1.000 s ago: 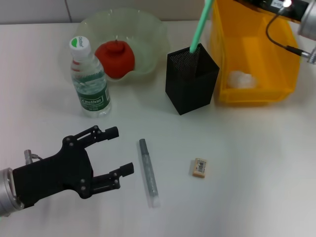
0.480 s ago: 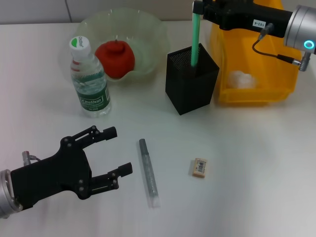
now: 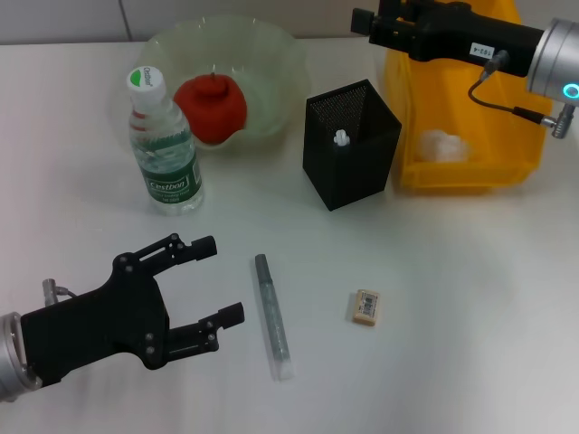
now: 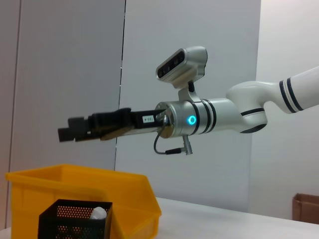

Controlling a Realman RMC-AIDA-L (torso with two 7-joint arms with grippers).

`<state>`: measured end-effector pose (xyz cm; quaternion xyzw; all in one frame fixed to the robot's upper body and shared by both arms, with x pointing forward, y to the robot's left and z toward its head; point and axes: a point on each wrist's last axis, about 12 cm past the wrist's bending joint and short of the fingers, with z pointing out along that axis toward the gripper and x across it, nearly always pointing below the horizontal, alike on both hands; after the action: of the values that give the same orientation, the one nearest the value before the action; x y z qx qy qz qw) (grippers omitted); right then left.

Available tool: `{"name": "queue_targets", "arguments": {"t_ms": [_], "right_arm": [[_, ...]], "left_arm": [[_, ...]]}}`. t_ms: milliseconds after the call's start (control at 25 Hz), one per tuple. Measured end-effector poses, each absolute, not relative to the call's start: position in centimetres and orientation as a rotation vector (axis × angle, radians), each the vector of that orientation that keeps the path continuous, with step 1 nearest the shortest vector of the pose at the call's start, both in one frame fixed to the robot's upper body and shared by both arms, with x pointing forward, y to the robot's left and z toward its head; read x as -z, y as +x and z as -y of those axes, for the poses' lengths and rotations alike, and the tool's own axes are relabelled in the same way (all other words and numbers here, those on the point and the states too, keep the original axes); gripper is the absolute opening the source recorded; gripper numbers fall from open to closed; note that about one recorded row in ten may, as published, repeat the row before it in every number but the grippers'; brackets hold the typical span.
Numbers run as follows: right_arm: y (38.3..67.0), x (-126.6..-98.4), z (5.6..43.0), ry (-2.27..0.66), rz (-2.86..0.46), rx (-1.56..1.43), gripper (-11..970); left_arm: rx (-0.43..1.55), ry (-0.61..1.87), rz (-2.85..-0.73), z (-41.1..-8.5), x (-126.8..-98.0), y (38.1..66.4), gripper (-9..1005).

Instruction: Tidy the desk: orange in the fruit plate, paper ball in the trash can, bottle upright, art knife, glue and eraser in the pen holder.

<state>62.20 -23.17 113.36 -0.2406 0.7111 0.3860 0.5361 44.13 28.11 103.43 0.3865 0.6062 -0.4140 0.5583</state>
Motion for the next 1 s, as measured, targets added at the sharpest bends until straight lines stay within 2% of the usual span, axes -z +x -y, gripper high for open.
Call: {"name": "queue_targets", "arguments": {"t_ms": [160, 280, 320, 360, 560, 720, 1000], "right_arm": [[61.2, -114.5, 23.4, -0.612, -1.605, -1.014, 631], [59.0, -117.6, 23.4, -0.994, -1.56, -1.151, 688], [59.0, -117.6, 23.4, -0.994, -1.56, -1.151, 706], [58.6, -118.3, 23.1, -1.153, -1.627, -1.157, 725], [58.6, -118.4, 22.2, -1.371, -1.748, -1.095, 724], [58.9, -117.0, 19.8, -1.629, -1.978, -0.923, 723], [59.1, -115.8, 17.7, -1.792, -2.087, -0.736, 721]], "left_arm": [[0.981, 0.918, -1.43, -28.0, -103.4, 44.1, 817], [0.994, 0.965, -1.443, -27.9, -103.3, 44.2, 817], [0.994, 0.965, -1.443, -27.9, -103.3, 44.2, 817], [0.994, 0.975, -1.446, -27.8, -103.2, 44.3, 818], [0.984, 0.981, -1.456, -27.8, -103.2, 44.5, 818], [0.981, 0.982, -1.46, -27.8, -103.1, 44.6, 818], [0.969, 0.99, -1.485, -27.9, -102.8, 44.5, 818]]}}
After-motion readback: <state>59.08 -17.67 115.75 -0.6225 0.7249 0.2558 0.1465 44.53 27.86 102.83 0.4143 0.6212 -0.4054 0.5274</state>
